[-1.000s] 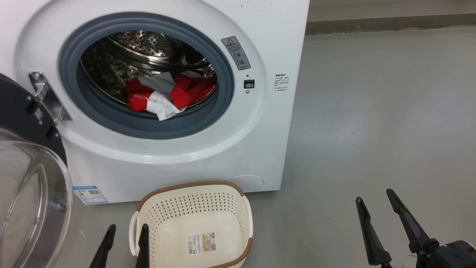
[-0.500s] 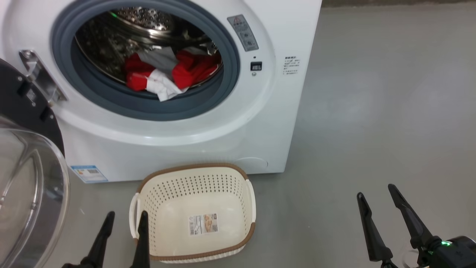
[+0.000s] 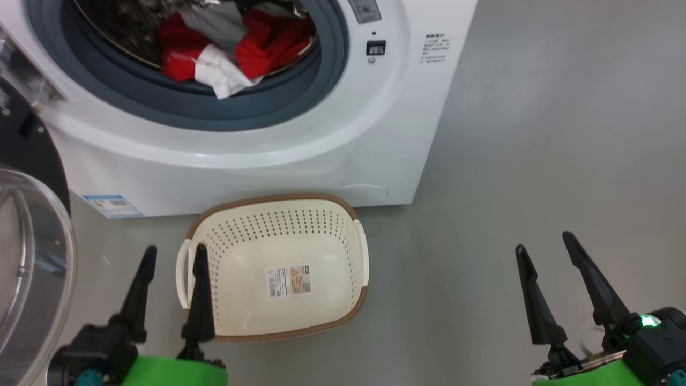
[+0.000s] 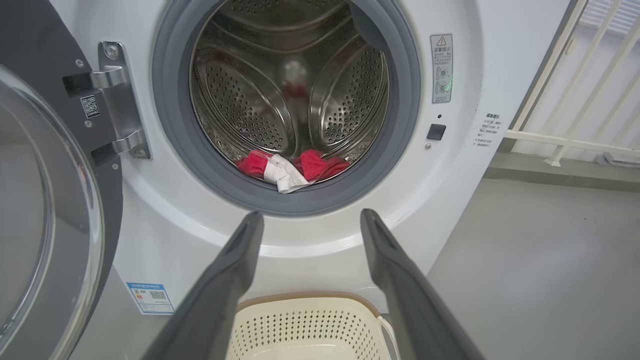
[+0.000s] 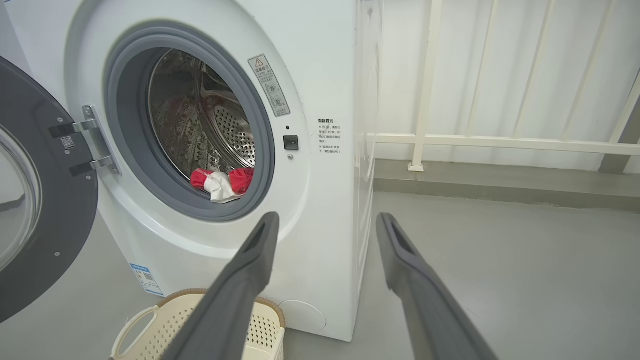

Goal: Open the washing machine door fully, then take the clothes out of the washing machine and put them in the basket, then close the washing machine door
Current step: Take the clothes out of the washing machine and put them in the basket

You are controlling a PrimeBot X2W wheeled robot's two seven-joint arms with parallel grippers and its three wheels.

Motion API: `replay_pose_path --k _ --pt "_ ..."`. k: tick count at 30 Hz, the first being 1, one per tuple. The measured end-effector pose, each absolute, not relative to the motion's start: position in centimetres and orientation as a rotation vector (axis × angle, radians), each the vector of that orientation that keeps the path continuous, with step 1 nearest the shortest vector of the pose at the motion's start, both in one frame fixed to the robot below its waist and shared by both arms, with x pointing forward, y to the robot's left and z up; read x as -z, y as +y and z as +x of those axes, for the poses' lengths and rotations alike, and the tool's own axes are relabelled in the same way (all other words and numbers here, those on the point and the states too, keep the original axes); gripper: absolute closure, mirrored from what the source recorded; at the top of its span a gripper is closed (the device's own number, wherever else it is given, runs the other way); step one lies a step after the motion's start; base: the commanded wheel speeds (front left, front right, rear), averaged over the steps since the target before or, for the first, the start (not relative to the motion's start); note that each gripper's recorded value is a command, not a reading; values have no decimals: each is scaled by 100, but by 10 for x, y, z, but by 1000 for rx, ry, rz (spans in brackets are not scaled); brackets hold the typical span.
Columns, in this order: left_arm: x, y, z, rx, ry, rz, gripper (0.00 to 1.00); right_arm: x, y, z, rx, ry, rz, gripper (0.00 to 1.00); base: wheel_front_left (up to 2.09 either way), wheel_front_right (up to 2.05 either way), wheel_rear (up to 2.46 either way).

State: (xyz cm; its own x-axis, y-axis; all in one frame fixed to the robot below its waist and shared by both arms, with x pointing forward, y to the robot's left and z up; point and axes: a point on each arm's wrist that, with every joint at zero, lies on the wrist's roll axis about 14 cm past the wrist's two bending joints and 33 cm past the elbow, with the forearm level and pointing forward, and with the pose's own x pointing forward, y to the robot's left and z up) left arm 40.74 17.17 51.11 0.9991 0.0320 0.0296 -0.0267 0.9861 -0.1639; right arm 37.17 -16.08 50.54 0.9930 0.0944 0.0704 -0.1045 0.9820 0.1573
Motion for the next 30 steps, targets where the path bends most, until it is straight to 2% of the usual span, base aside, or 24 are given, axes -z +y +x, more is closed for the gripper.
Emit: replay_pose_path --k 30 --pt "-494 139 573 66 -51 -180 0 -449 -176 412 -45 50 150 0 0 0 0"
